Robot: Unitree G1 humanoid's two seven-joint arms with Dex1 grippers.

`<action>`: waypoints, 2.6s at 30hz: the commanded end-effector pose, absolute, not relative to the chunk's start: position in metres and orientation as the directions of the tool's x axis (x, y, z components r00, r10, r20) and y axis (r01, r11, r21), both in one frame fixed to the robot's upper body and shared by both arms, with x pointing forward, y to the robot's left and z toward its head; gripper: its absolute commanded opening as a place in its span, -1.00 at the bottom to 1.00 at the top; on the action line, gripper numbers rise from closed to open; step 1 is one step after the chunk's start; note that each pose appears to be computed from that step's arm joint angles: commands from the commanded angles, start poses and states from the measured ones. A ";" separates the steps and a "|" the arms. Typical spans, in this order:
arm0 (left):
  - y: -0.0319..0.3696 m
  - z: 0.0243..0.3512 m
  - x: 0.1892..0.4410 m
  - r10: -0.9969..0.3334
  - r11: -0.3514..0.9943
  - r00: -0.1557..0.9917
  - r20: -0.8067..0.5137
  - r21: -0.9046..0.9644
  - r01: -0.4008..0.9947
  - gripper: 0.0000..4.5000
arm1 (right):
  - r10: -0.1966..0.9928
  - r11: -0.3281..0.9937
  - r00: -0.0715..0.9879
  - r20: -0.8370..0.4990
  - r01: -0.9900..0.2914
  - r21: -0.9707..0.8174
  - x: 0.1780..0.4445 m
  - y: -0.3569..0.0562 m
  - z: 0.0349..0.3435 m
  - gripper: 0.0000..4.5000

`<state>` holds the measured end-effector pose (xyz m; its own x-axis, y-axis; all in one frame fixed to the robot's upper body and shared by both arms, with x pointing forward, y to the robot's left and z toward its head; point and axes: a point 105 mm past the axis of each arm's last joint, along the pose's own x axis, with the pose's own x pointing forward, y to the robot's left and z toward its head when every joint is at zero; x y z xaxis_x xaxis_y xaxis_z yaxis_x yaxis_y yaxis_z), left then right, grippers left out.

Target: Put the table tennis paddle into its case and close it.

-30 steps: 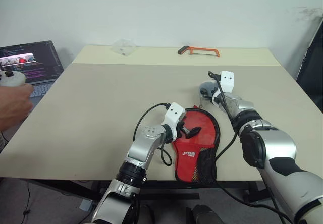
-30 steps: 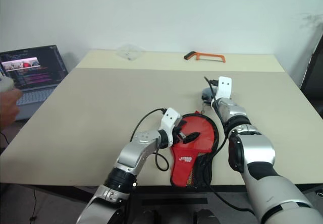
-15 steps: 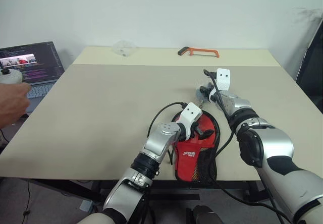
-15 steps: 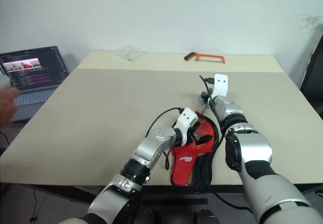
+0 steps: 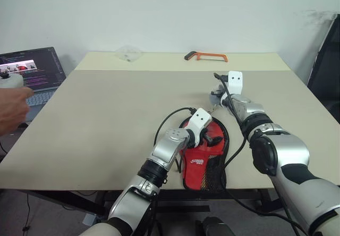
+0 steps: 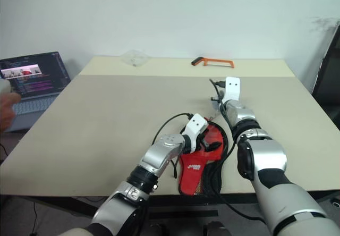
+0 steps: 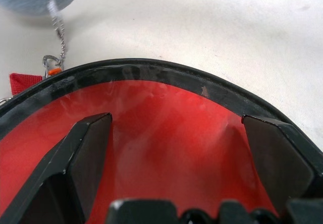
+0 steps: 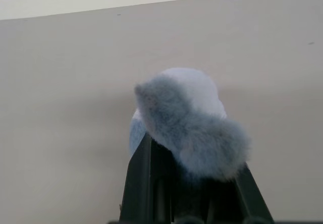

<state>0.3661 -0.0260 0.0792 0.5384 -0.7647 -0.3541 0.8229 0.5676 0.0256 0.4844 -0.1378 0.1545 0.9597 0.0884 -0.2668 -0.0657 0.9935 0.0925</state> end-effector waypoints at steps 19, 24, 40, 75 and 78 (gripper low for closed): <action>0.001 0.022 0.358 -0.692 0.585 0.481 -0.538 -0.028 0.811 1.00 | 0.080 0.886 0.937 -0.339 -0.222 -0.406 0.458 -0.244 0.163 -0.92; -0.001 0.022 0.361 -0.695 0.579 0.475 -0.539 -0.028 0.815 1.00 | 0.182 0.788 0.879 -0.440 -0.398 -0.469 0.424 -0.250 0.164 -0.92; -0.030 0.030 0.359 -0.746 0.479 0.405 -0.529 -0.004 0.878 1.00 | 0.472 0.257 0.403 -0.784 -0.914 -0.315 0.295 -0.216 0.144 -0.92; -0.034 0.028 0.361 -0.731 0.439 0.378 -0.568 0.032 0.898 1.00 | 0.668 -0.130 -0.170 -0.724 -0.985 0.111 0.159 -0.148 0.113 -0.92; -0.032 0.026 0.361 -0.728 0.442 0.378 -0.572 0.031 0.896 1.00 | 0.698 -0.095 -0.134 -0.704 -0.991 0.094 0.168 -0.151 0.125 -0.92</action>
